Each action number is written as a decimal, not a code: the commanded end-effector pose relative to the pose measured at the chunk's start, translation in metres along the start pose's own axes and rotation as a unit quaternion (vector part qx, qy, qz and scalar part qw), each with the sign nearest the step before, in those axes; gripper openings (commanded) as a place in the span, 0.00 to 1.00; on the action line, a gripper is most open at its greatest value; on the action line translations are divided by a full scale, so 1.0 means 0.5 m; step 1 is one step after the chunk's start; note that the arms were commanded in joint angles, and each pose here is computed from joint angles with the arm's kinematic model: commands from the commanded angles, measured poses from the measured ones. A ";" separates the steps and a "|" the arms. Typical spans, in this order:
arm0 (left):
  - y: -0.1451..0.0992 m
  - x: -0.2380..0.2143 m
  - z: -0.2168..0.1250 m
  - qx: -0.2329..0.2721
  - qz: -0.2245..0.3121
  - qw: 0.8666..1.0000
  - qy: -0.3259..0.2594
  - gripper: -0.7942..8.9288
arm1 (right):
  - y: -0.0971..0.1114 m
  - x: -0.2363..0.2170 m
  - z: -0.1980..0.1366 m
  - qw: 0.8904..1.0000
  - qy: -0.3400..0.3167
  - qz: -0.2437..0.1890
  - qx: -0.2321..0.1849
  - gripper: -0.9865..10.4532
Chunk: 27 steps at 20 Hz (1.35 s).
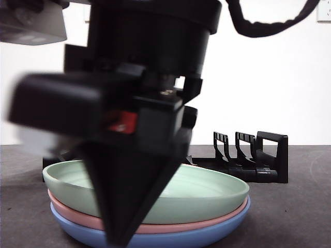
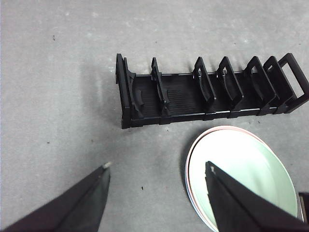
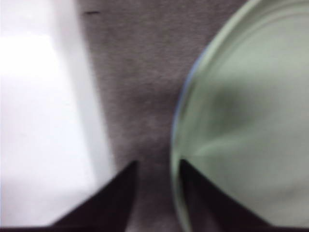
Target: Place the plate
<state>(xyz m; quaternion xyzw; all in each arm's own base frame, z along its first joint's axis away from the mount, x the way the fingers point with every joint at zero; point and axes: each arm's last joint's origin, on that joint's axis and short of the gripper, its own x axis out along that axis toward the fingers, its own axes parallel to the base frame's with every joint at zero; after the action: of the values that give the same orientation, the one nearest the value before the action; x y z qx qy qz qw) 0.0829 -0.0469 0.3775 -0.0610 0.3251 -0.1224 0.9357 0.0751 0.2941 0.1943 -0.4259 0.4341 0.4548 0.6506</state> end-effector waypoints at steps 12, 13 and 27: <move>-0.003 -0.004 0.008 -0.001 -0.003 1.000 -0.011 0.40 | -0.152 -0.277 -0.062 0.959 -0.191 -0.123 0.171 0.36; -0.004 -0.004 0.010 -0.001 -0.004 1.000 -0.016 0.40 | -0.190 -0.293 -0.086 0.947 -0.199 -0.141 0.209 0.37; -0.011 0.018 0.035 0.022 0.047 0.997 -0.058 0.09 | -0.303 -0.425 -0.339 0.858 -0.220 -0.220 0.410 0.06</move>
<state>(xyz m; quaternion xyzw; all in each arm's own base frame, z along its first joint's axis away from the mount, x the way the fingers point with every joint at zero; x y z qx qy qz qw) 0.0996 -0.0535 0.3828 -0.0341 0.2769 -0.0796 0.9570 0.1441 0.0510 0.3752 -0.0885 0.3253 0.1589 0.9280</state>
